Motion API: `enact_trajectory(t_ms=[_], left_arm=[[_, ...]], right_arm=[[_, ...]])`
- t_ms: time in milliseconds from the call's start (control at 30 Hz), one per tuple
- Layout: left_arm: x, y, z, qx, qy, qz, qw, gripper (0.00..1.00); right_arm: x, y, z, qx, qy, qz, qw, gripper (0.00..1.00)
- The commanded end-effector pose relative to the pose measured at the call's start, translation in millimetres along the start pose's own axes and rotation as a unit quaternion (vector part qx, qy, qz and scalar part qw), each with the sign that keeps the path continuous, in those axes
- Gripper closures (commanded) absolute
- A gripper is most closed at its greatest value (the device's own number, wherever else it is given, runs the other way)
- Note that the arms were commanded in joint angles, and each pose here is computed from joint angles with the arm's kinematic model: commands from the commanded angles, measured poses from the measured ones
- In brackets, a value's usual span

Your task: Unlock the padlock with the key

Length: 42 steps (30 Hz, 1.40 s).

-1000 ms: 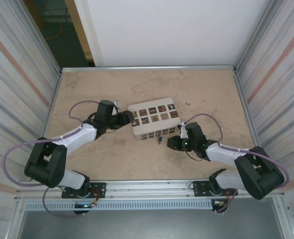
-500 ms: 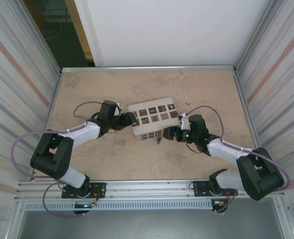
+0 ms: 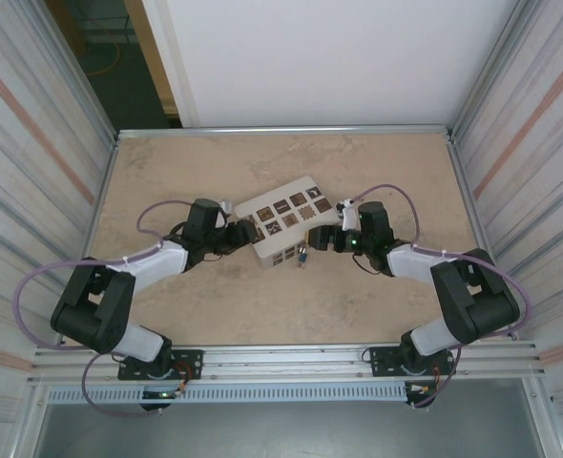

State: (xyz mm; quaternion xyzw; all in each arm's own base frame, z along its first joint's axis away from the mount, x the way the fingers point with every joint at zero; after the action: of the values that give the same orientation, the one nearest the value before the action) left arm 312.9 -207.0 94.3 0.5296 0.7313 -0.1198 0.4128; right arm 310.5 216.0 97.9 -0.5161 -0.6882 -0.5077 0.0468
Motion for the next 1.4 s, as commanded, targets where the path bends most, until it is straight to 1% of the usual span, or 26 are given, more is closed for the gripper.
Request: enact_trajectory(t_ms=[0, 233, 400, 533, 633, 767, 967, 1133, 1233, 1367], left_arm=[[0.8, -7.1, -13.5, 0.0, 0.011, 0.006, 1.0, 0.47], [-21.5, 9.3, -38.9, -0.03, -0.022, 0.021, 0.999, 0.47], [-46.4, 15.1, -50.6, -0.036, -0.044, 0.052, 0.997, 0.53], [-71.7, 11.8, -45.0, -0.014, -0.065, 0.082, 0.994, 0.6], [-87.3, 5.7, -31.3, 0.014, -0.08, 0.094, 0.992, 0.64], [-98.8, -1.1, -10.0, 0.052, -0.088, 0.103, 0.989, 0.7], [-97.8, -8.2, 15.3, 0.084, -0.079, 0.099, 0.988, 0.73], [-79.2, -17.5, 27.0, 0.103, -0.053, 0.084, 0.99, 0.75], [-68.2, -23.6, 31.2, 0.113, -0.041, 0.075, 0.99, 0.77], [-57.7, -28.9, 34.3, 0.121, -0.029, 0.069, 0.99, 0.77]], right_arm=[[5.7, 11.3, -4.4, -0.021, 0.015, -0.042, 0.999, 0.16], [8.6, -7.4, -27.0, -0.023, 0.031, -0.053, 0.998, 0.15], [15.8, -14.7, -32.2, -0.016, 0.053, -0.061, 0.997, 0.15], [20.5, -17.0, -28.6, -0.007, 0.076, -0.06, 0.995, 0.24], [19.9, -18.3, -22.8, -0.003, 0.081, -0.059, 0.995, 0.27], [22.8, -18.9, -15.0, -0.003, 0.087, -0.066, 0.994, 0.29], [18.6, -24.6, -3.7, 0.007, 0.087, -0.067, 0.994, 0.29], [18.0, -27.9, 5.9, 0.013, 0.09, -0.074, 0.993, 0.31], [19.5, -27.0, 11.6, 0.017, 0.093, -0.08, 0.992, 0.32], [19.9, -25.3, 18.4, 0.021, 0.097, -0.084, 0.992, 0.33]])
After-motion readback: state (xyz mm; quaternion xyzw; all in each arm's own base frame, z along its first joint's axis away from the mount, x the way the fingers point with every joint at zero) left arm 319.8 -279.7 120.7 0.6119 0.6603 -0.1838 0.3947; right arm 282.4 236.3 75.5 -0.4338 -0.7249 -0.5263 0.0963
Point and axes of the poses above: each hand's point on the last joint's axis, 136 mm out from that joint toward the fingers, its own z axis out along the fingers, its own x axis along the line the jaws close on, y = z × x, the point moved 1 cm from there along -z, back along the fingers, and after that the axes turned 6 degrees about -z, right-handed, at the moved point
